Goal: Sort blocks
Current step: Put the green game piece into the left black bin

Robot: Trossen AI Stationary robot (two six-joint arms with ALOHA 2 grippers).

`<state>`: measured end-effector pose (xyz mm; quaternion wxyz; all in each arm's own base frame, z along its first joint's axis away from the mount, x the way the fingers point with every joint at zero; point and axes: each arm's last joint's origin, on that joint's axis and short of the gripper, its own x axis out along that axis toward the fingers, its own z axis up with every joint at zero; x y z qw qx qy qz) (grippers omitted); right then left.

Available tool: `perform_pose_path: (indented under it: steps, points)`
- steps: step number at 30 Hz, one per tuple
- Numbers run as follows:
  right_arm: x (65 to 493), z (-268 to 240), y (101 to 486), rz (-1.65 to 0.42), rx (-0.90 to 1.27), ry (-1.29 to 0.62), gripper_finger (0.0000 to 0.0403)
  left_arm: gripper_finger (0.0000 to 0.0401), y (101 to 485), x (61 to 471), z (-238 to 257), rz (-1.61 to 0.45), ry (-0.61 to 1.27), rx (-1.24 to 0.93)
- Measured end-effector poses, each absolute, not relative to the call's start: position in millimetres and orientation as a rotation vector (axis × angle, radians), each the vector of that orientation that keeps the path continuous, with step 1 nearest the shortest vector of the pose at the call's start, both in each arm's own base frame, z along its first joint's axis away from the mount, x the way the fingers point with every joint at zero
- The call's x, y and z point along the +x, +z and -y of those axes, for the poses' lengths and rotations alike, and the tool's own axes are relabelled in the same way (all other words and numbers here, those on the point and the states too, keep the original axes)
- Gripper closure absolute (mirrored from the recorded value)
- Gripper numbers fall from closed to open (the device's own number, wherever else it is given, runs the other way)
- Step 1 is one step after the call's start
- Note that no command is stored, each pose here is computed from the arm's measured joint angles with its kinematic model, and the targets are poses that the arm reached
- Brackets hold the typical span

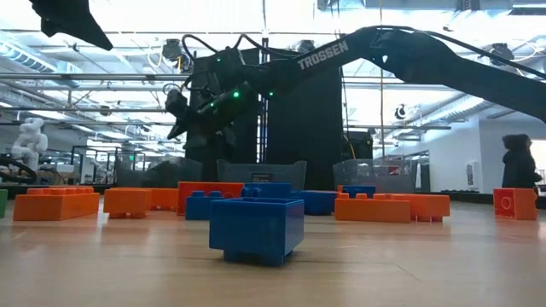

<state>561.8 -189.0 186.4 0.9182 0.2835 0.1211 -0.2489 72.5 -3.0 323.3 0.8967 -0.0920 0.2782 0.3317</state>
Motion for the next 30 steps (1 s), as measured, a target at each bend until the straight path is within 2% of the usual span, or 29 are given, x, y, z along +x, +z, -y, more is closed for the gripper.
perform_pose_path:
  steps: [6, 13, 16, 22, 30]
  points:
    - [563.4, 188.3, 189.6, -0.228, 0.571, -0.46, 0.0225, 0.0401, 323.3, 72.6, 3.0, -0.576, 0.687, -0.191]
    - [571.6, 156.2, 230.3, -0.115, 0.489, -0.029, 0.0239, 0.0401, 323.3, 72.5, 3.0, -0.577, 0.686, -0.19]
    - [574.5, 123.6, 241.8, -0.159, 0.445, 0.141, 0.0244, 0.0401, 323.3, 72.5, 3.0, -0.577, 0.686, -0.189]
    - [581.8, 21.1, 220.3, -0.379, 0.267, 0.385, 0.0248, 0.0401, 323.3, 72.5, 3.0, -0.583, 0.681, -0.174]
    - [567.0, -70.8, 196.8, -0.557, -0.181, 0.536, 0.0248, 0.0401, 323.3, 72.5, 3.0, -0.584, 0.68, -0.173]
